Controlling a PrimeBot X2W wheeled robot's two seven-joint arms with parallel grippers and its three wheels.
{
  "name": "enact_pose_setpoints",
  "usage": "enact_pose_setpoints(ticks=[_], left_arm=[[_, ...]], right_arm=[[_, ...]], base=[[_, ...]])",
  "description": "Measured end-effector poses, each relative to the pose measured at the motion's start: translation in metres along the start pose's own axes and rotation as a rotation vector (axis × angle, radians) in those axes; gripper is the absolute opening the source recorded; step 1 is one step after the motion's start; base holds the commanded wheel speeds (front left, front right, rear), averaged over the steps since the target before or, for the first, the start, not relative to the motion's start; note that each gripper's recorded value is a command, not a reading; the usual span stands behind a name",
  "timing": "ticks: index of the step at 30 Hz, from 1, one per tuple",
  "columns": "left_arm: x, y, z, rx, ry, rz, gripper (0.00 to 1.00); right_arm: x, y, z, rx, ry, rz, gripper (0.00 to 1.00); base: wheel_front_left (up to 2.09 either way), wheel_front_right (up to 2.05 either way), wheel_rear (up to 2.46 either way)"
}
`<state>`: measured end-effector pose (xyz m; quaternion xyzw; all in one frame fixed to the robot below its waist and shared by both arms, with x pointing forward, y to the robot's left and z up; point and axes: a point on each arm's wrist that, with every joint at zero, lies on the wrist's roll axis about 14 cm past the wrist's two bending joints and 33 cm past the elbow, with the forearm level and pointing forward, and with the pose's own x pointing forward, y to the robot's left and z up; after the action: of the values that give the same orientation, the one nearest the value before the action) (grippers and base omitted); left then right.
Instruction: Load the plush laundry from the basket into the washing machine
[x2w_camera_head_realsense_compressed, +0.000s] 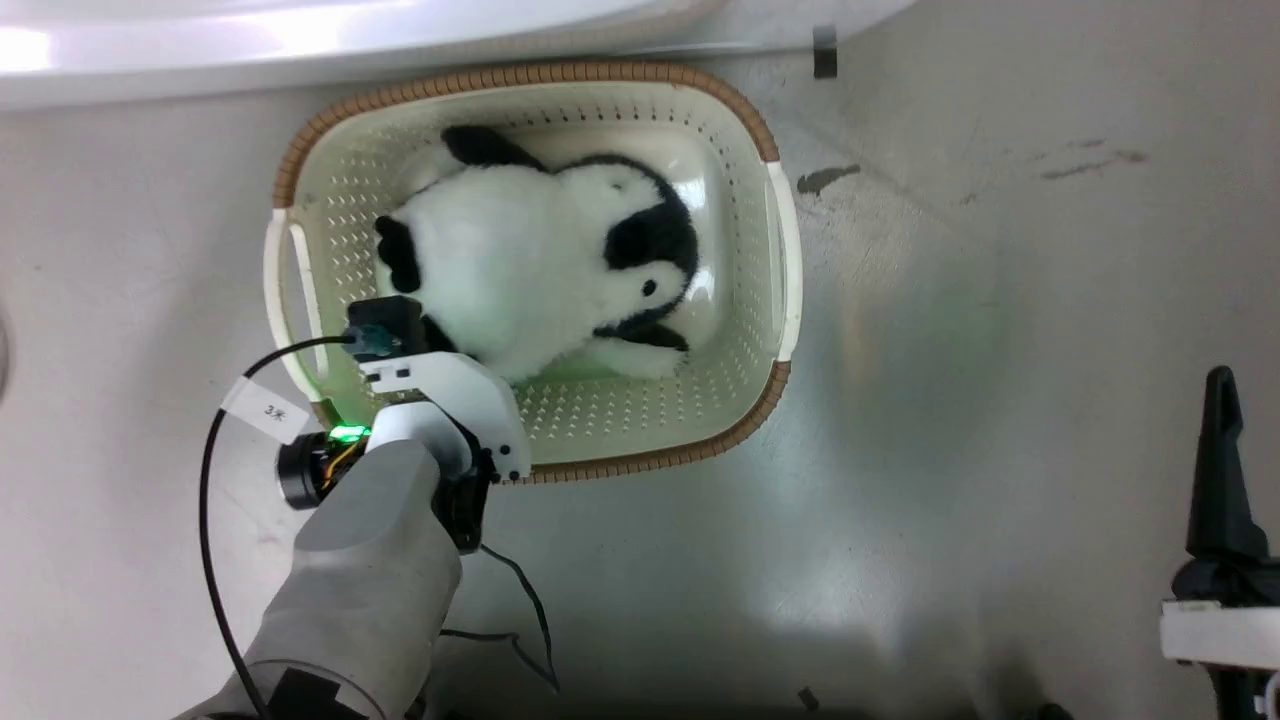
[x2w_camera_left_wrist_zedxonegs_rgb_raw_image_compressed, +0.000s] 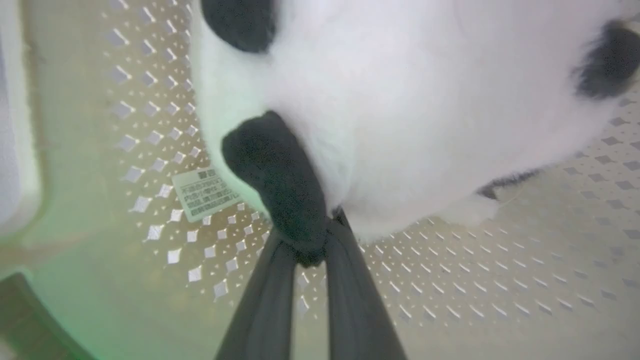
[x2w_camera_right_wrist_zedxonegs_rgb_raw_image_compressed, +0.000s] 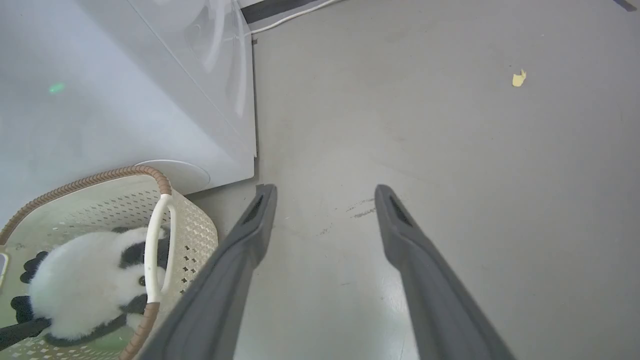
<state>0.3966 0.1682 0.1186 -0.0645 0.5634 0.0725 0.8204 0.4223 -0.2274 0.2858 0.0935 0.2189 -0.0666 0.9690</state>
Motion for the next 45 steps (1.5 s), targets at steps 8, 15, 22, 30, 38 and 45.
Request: enact_pose_setpoints(ticks=[8,15,22,30,38,45], left_arm=[[-0.022,-0.011,0.033,0.002,-0.132,-0.061,0.0],[-0.054,-0.018,0.06,-0.011,-0.245,-0.107,0.0],[-0.1,-0.031,0.09,-0.024,-0.405,-0.171,0.0],[-0.15,-0.037,0.098,-0.05,-0.523,-0.227,0.0],[-0.216,-0.027,0.117,-0.098,-0.737,-0.247,0.0],[-0.274,-0.011,0.119,-0.11,-0.915,-0.239,0.0]], right_arm=[[-0.003,0.019,0.014,0.043,-0.04,0.049,1.0],[-0.012,0.035,0.032,0.076,-0.084,0.089,1.0],[-0.03,0.048,0.055,0.111,-0.14,0.126,1.0],[-0.053,0.057,0.077,0.143,-0.197,0.156,1.0],[-0.083,0.059,0.092,0.165,-0.243,0.173,1.0],[-0.108,0.063,0.103,0.177,-0.286,0.198,1.0]], base=[[0.0,0.0,0.0],[0.0,0.0,0.0],[0.0,0.0,0.0],[0.0,0.0,0.0],[0.0,0.0,0.0],[0.0,0.0,0.0]])
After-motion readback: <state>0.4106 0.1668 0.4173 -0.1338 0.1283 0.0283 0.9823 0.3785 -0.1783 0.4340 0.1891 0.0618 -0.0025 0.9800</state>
